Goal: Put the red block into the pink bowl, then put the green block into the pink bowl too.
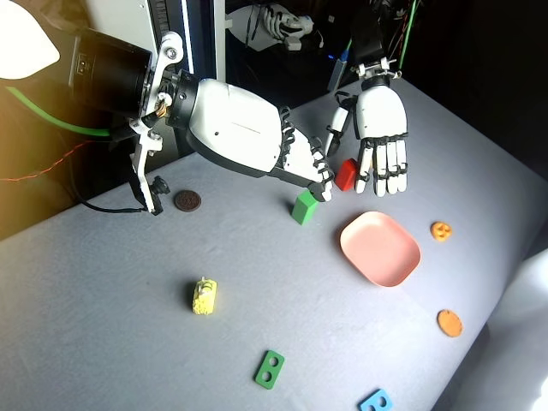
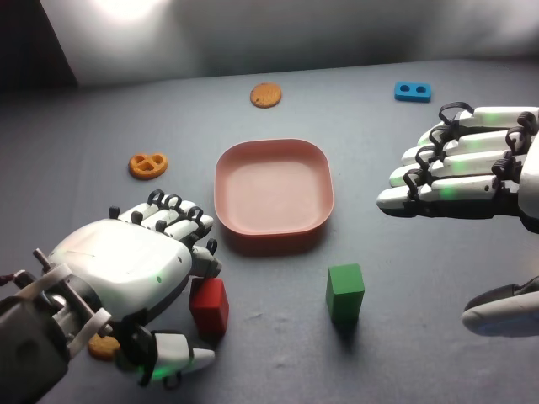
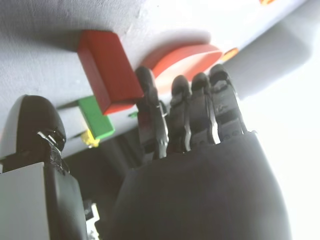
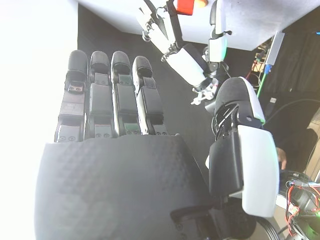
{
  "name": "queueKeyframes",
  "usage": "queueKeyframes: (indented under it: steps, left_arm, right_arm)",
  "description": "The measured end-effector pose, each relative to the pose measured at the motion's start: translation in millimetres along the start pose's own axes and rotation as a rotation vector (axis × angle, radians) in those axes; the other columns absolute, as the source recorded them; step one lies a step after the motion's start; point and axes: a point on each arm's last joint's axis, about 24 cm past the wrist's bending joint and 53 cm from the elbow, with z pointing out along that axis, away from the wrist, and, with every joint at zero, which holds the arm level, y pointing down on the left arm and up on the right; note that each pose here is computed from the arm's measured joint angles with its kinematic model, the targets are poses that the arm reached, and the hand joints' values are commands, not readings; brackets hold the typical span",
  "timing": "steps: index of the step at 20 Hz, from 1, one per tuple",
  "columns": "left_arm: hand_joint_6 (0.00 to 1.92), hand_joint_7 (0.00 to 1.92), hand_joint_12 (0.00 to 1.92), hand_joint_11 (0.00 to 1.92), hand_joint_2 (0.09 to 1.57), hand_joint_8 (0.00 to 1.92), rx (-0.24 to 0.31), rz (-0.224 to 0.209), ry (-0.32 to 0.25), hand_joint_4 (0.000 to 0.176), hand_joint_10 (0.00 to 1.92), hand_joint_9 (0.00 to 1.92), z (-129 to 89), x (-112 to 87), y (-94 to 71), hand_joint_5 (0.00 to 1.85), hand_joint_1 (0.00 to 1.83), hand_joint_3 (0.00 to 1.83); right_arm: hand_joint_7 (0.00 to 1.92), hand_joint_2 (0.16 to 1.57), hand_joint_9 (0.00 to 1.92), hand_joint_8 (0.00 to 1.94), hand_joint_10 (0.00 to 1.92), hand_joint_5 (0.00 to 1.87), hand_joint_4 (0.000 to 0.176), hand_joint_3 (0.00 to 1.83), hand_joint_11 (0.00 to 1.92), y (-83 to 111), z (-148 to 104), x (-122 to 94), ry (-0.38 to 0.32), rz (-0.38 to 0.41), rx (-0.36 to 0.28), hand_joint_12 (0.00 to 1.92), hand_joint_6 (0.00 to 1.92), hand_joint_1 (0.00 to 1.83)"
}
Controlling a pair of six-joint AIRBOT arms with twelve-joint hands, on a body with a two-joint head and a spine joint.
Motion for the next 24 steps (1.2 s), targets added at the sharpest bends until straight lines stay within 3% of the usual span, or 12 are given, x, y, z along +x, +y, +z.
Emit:
queueKeyframes:
  steps: [4, 8, 9, 10, 13, 14, 15, 17, 19, 20, 21, 24]
  left_arm:
    - [0.01, 0.12, 0.00, 0.00, 1.08, 0.00, 0.007, -0.011, 0.001, 0.019, 0.00, 0.00, 3.7, 2.6, -1.6, 0.55, 0.70, 0.01]
    - [0.00, 0.12, 0.00, 0.00, 1.08, 0.00, 0.014, -0.020, 0.003, 0.000, 0.00, 0.00, 5.1, 6.2, -5.8, 0.53, 0.72, 0.01]
    - [0.01, 0.13, 0.00, 0.00, 1.08, 0.00, 0.015, -0.025, 0.002, 0.019, 0.00, 0.00, 5.6, 6.7, -6.7, 0.55, 0.68, 0.01]
    - [0.01, 0.13, 0.00, 0.00, 1.07, 0.01, 0.015, -0.028, 0.000, 0.010, 0.00, 0.00, 7.0, 6.9, -7.2, 0.55, 0.70, 0.00]
    - [0.00, 0.15, 0.00, 0.00, 1.07, 0.01, 0.015, -0.032, -0.013, 0.013, 0.00, 0.00, 8.8, 2.2, -7.5, 0.55, 0.68, 0.00]
    - [0.00, 0.12, 0.00, 0.00, 1.08, 0.00, 0.013, -0.032, -0.018, 0.000, 0.00, 0.00, 8.8, 1.2, -7.1, 0.53, 0.68, 0.00]
    - [0.00, 0.12, 0.00, 0.00, 1.09, 0.00, 0.011, -0.035, -0.017, 0.006, 0.00, 0.00, 8.8, 1.2, -6.7, 0.53, 0.65, 0.01]
    - [0.00, 0.12, 0.00, 0.00, 1.10, 0.00, 0.011, -0.035, -0.017, 0.000, 0.00, 0.00, 8.8, 1.4, -6.6, 0.52, 0.65, 0.01]
    - [0.05, 0.19, 0.00, 0.00, 1.10, 0.01, 0.011, -0.032, -0.018, 0.012, 0.01, 0.04, 8.9, 1.0, -6.9, 0.74, 0.75, 0.01]
    - [0.78, 0.24, 0.01, 0.01, 1.15, 0.00, 0.011, -0.033, -0.017, 0.092, 0.00, 0.06, 8.9, 1.0, -6.9, 0.93, 0.98, 0.00]
    - [0.91, 0.29, 0.01, 0.01, 1.12, 0.01, 0.011, -0.033, -0.018, 0.109, 0.00, 0.07, 9.0, 0.9, -6.6, 0.99, 1.03, 0.00]
    - [0.94, 0.30, 0.01, 0.01, 1.11, 0.01, 0.008, -0.035, -0.016, 0.112, 0.00, 0.07, 9.1, 1.2, -5.8, 1.00, 1.04, 0.00]
  right_arm:
    - [0.28, 1.16, 0.23, 0.00, 0.01, 0.28, 0.000, 0.00, 0.00, 0.1, 0.0, -0.1, 0.000, 0.000, 0.000, 0.56, 0.00, 0.14]
    - [0.27, 1.16, 0.22, 0.00, 0.01, 0.28, 0.000, 0.00, 0.00, 0.1, 0.0, 0.0, 0.000, 0.000, 0.000, 0.54, 0.00, 0.16]
    - [0.28, 1.15, 0.23, 0.00, 0.01, 0.28, 0.000, 0.00, 0.00, 0.1, 0.0, 0.0, 0.000, 0.000, 0.000, 0.60, 0.00, 0.14]
    - [0.27, 1.16, 0.23, 0.00, 0.00, 0.27, 0.000, 0.00, 0.00, 0.1, 0.0, -0.1, 0.000, 0.000, 0.000, 0.59, 0.00, 0.13]
    - [0.28, 1.15, 0.25, 0.01, 0.01, 0.29, 0.000, 0.00, 0.00, 0.0, 0.0, 0.0, 0.000, 0.000, 0.000, 0.66, 0.01, 0.17]
    - [0.27, 1.16, 0.23, 0.00, 0.00, 0.27, 0.000, 0.00, 0.00, 0.2, 0.0, -0.1, -0.001, 0.000, -0.001, 0.60, 0.00, 0.13]
    - [0.27, 1.16, 0.23, 0.00, 0.00, 0.27, 0.000, 0.00, 0.00, 0.3, 0.0, -0.2, -0.001, 0.000, -0.001, 0.59, 0.00, 0.13]
    - [0.26, 1.16, 0.22, 0.00, 0.00, 0.26, 0.000, 0.00, 0.00, 0.5, 0.0, -0.2, -0.001, 0.000, -0.002, 0.59, 0.00, 0.14]
    - [0.26, 1.16, 0.23, 0.00, 0.00, 0.26, 0.000, 0.00, 0.00, 0.8, 0.0, -0.4, -0.002, 0.000, -0.003, 0.59, 0.00, 0.13]
    - [0.29, 1.15, 0.25, 0.01, 0.01, 0.29, 0.000, 0.00, 0.00, 0.8, 0.0, -0.4, -0.002, 0.000, -0.003, 0.65, 0.01, 0.15]
    - [0.28, 1.14, 0.23, 0.00, 0.00, 0.29, 0.000, 0.00, 0.00, 0.9, 0.0, -0.4, -0.002, 0.000, -0.004, 0.63, 0.00, 0.15]
    - [0.27, 1.14, 0.23, 0.00, 0.00, 0.29, 0.000, 0.00, 0.00, 1.2, 0.0, -0.5, -0.002, 0.000, -0.005, 0.63, 0.00, 0.15]
